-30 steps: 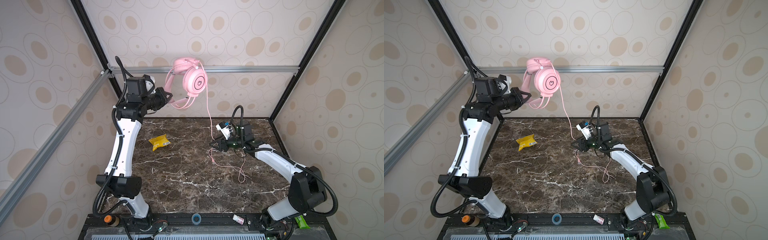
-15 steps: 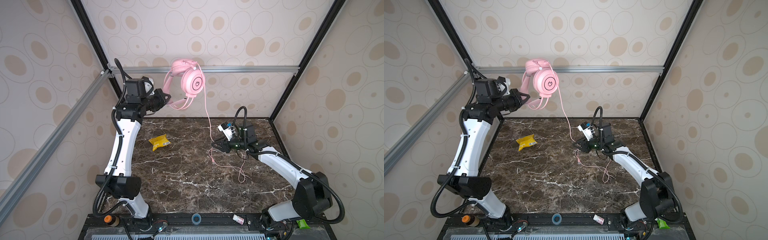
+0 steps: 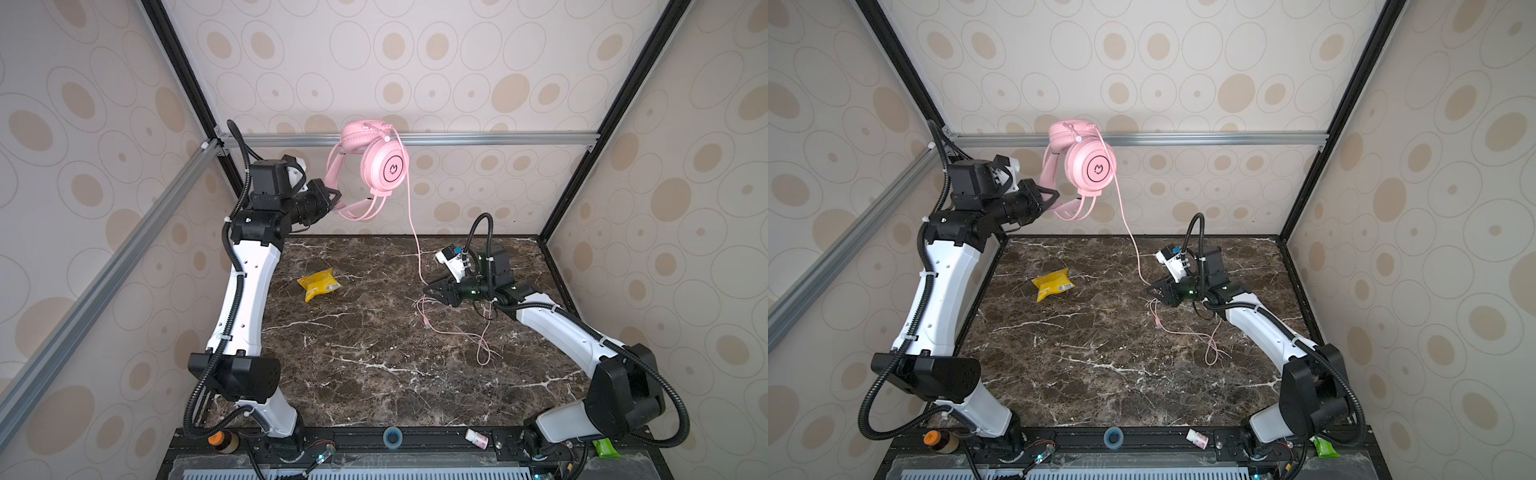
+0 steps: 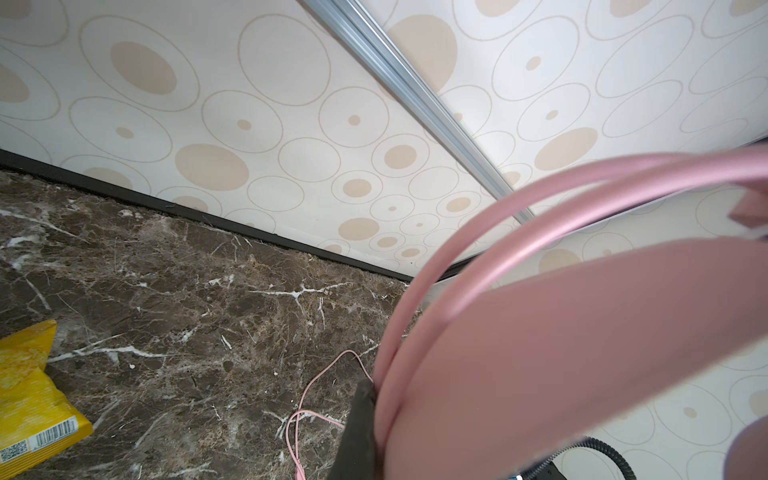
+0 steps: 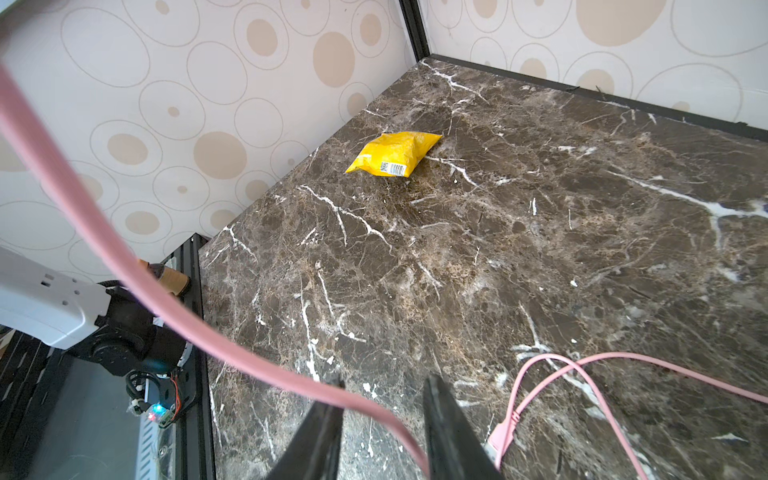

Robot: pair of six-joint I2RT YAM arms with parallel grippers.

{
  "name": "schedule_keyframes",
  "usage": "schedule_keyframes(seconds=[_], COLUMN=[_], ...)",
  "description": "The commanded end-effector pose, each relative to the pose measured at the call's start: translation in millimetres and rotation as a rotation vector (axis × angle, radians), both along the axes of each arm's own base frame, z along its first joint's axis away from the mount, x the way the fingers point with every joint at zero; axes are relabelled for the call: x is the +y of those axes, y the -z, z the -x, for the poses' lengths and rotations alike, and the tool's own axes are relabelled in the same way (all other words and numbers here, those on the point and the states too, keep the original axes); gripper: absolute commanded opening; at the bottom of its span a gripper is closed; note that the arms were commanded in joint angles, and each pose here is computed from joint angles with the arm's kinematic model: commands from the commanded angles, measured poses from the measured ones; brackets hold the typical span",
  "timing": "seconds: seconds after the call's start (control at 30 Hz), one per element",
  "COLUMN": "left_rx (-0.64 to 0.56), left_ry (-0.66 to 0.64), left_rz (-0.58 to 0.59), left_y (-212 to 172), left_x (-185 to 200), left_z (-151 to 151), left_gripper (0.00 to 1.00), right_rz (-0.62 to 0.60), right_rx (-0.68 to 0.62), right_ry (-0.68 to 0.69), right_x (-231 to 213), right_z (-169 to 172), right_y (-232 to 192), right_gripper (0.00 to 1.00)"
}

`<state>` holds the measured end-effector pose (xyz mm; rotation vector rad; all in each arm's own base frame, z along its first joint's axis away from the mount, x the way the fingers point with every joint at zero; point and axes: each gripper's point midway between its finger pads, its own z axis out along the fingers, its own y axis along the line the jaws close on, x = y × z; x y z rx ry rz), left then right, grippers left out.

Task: Wrap the headphones
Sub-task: 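Lower the right gripper onto the pink cable while the left holds the headphones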

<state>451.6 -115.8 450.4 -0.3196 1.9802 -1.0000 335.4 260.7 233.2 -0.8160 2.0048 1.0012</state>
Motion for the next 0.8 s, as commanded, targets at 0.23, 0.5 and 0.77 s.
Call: schedule_keyframes(seconds=[0.23, 0.5, 0.77], left_rx=[-0.103, -0.072, -0.072], left_ry=[0.004, -0.041, -0.203], left_rz=[0.041, 0.048, 0.076], left_y=[-38.1, -25.3, -27.3], left_x=[1.4, 7.1, 29.6], left_z=[14.6, 9.3, -3.0], left_gripper=[0.0, 0.0, 0.0], right_rz=[-0.008, 0.022, 0.084], right_rx=[-0.016, -0.02, -0.04], right_ry=[-0.018, -0.013, -0.01], right_x=[2.0, -3.3, -9.8], right_z=[3.1, 9.7, 29.7], right_y=[-5.0, -8.1, -19.6], right_gripper=[0.19, 0.04, 0.0])
